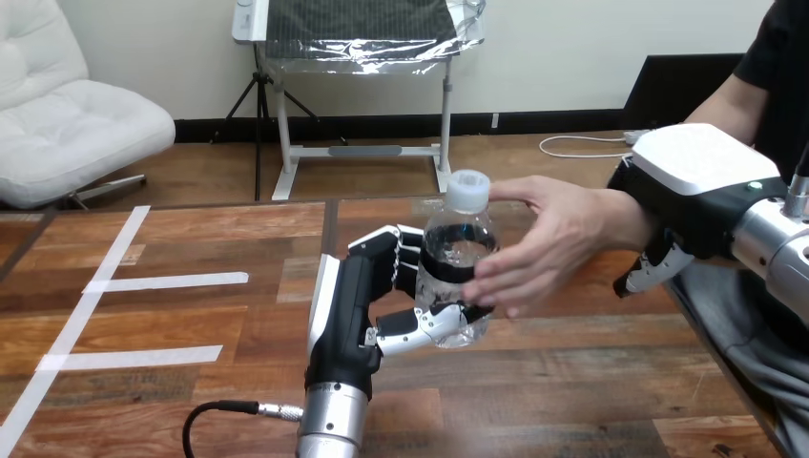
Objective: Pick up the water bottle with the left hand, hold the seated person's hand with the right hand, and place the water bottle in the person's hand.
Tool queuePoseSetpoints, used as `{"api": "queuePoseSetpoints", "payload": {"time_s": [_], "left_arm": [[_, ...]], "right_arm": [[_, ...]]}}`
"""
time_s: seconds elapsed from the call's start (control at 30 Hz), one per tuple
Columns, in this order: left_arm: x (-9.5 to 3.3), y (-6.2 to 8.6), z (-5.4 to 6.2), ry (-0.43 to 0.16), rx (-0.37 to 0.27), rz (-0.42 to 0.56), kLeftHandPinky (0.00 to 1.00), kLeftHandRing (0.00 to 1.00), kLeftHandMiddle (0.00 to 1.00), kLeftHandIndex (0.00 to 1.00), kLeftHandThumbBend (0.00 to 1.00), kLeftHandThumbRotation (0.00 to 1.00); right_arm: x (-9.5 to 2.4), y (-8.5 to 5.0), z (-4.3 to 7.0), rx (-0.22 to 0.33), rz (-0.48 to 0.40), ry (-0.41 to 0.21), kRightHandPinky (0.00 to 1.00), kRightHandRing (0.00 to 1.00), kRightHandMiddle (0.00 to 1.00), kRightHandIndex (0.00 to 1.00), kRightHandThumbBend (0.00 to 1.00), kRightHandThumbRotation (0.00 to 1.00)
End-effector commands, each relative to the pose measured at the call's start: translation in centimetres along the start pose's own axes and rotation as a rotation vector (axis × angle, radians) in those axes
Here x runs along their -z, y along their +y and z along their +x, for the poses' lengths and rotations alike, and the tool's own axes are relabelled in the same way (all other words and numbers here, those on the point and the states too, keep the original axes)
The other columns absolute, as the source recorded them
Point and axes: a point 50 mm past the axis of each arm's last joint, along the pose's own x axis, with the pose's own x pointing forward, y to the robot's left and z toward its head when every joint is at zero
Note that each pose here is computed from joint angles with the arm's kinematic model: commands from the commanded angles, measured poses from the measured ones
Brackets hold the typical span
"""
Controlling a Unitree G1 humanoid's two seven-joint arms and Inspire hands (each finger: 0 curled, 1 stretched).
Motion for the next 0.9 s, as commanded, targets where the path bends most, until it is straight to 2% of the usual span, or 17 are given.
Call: {"api": "queuePoseSetpoints", "payload": {"time_s": [0.0, 0.6, 0.87], "left_arm": [[-4.03, -4.21, 2.62, -0.149, 0.011, -0.184, 0.40, 0.40, 0.41, 0.47, 0.63, 0.00], [-3.81, -4.06, 2.62, -0.156, 0.012, -0.161, 0.40, 0.40, 0.41, 0.47, 0.63, 0.00], [-3.74, -3.97, 2.63, -0.160, 0.011, -0.151, 0.39, 0.40, 0.41, 0.47, 0.63, 0.00]], "right_arm": [[1.34, -2.30, -0.51, 0.076, -0.012, 0.072, 0.11, 0.18, 0.27, 0.33, 0.76, 0.00], [1.68, -1.87, -0.45, 0.058, 0.004, 0.092, 0.14, 0.21, 0.30, 0.36, 0.76, 0.00], [1.82, -1.65, -0.47, 0.064, 0.002, 0.083, 0.14, 0.21, 0.30, 0.36, 0.76, 0.00]]}}
